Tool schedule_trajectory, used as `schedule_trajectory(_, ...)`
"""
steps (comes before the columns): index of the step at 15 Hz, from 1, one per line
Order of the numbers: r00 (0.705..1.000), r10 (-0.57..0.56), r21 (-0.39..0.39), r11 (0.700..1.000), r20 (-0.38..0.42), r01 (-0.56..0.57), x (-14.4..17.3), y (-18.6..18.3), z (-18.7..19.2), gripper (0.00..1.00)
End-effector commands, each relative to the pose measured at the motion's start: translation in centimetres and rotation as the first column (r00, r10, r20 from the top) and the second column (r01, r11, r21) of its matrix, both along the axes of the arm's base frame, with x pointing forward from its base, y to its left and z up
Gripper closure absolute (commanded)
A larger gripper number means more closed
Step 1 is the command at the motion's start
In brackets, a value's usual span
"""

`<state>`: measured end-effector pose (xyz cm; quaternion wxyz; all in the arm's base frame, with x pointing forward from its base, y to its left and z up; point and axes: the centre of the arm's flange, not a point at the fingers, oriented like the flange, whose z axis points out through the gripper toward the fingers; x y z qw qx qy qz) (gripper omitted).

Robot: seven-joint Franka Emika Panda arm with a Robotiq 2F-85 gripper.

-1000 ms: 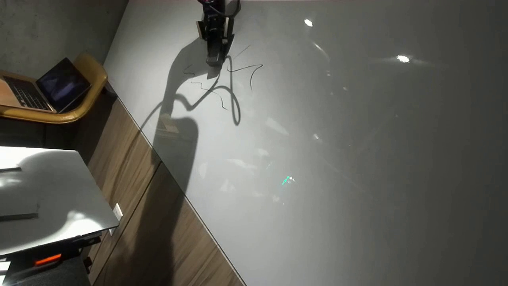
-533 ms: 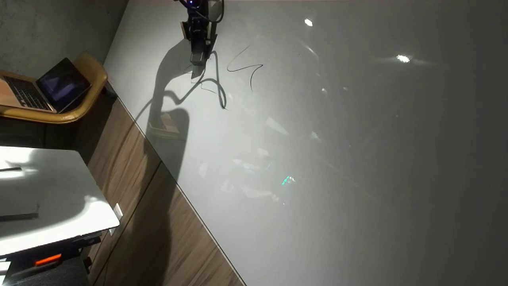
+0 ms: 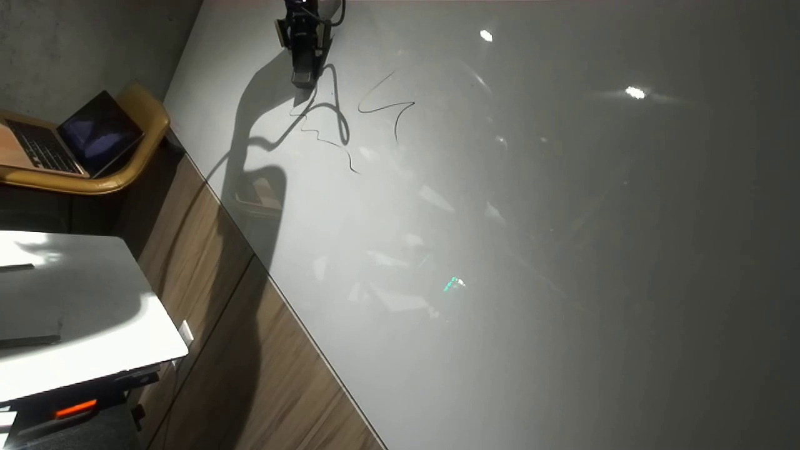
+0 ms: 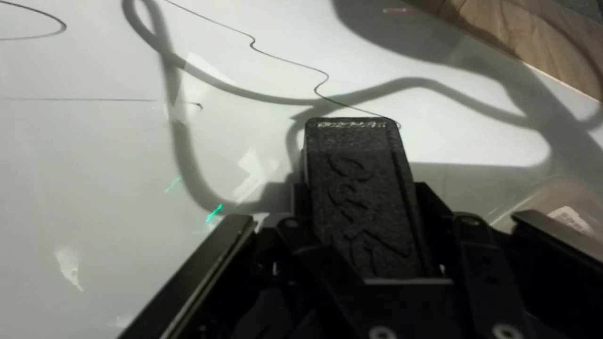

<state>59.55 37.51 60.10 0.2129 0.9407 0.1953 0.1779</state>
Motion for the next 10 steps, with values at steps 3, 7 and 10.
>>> schedule_trajectory(3,0.996,0.010,-0.062,0.998,0.084,-0.005,2.7,-5.0,9.2,0.70)
schedule_trajectory(7,0.990,-0.025,-0.073,0.997,0.137,0.035,1.3,-9.3,13.8,0.70)
schedule_trajectory(10,0.988,-0.053,-0.061,0.996,0.145,0.063,1.2,-11.7,13.3,0.70)
